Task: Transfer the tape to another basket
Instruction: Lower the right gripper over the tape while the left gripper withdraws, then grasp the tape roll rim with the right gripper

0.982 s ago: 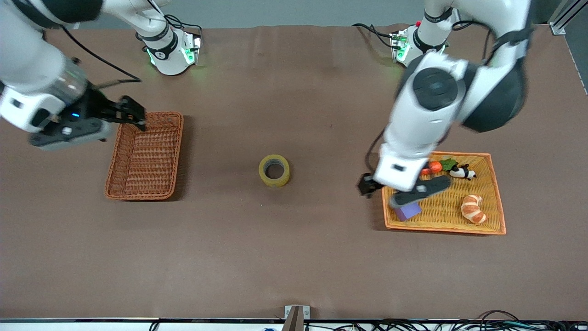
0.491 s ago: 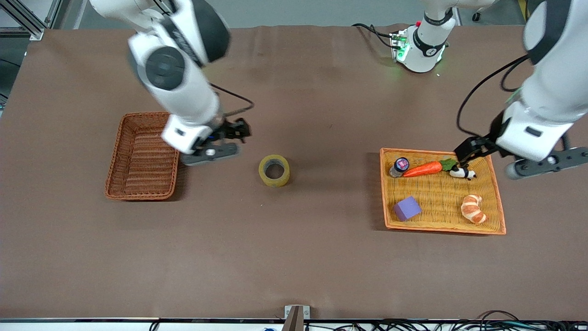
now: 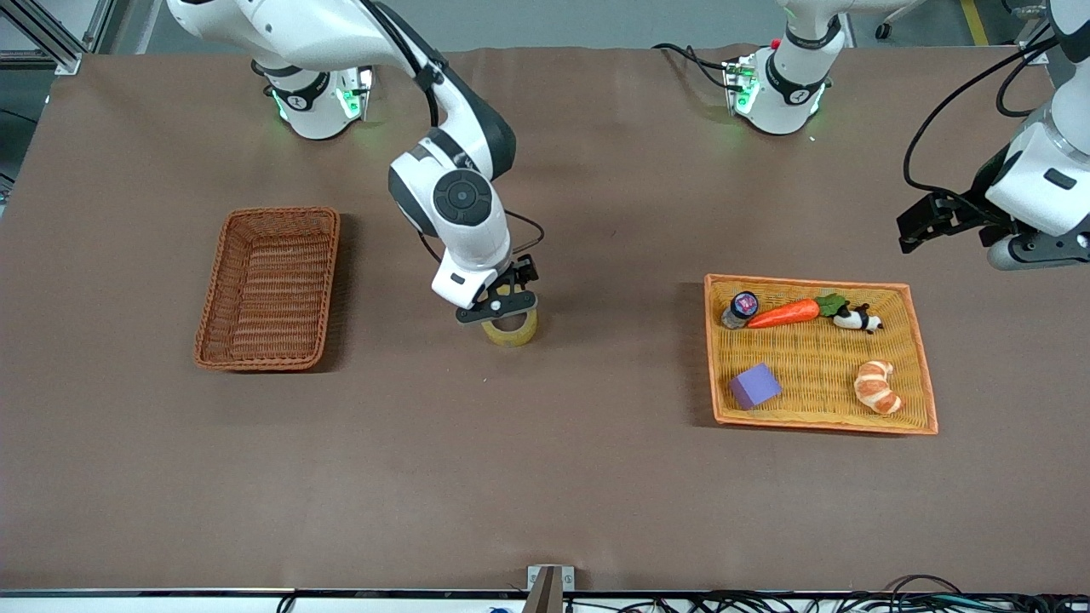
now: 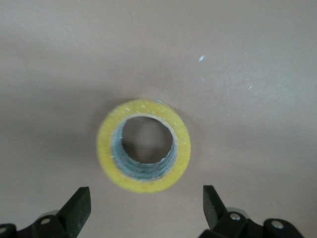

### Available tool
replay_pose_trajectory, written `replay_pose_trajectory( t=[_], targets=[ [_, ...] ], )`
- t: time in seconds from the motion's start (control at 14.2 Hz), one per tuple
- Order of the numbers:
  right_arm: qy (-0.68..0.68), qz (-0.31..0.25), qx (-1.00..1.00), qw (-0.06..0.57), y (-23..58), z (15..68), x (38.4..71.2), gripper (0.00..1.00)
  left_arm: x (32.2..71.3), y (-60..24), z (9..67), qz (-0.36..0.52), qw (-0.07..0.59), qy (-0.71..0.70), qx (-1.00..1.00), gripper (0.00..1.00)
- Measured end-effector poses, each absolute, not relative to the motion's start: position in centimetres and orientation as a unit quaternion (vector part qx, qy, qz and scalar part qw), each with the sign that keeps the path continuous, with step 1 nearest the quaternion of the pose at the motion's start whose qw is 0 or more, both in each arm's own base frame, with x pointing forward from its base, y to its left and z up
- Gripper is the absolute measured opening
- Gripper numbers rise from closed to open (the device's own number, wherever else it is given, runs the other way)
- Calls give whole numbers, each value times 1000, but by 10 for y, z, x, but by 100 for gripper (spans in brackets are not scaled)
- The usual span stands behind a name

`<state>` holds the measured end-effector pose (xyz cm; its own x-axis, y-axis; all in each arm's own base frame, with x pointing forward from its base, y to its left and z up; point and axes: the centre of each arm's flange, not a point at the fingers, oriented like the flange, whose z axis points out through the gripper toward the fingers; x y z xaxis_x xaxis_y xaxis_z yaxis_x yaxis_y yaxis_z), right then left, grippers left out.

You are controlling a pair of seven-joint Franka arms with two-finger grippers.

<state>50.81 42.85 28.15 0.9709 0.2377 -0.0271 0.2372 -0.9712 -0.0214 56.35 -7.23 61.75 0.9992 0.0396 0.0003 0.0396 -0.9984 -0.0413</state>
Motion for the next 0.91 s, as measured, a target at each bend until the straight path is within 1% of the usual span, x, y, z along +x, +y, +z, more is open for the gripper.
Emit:
replay_pose_trajectory(
  t=[0.21,0.49,0.91],
  targets=[
    [-112,3,-994,9,418,255,499,100,564,-61,612,7,7,-8,-1000,100],
    [-97,-8,-995,8,406,242,505,100,565,-58,612,8,6,11,-1000,100],
    [-83,-18,-996,-9,410,199,498,100,565,-58,614,6,5,14,-1000,100]
  ],
)
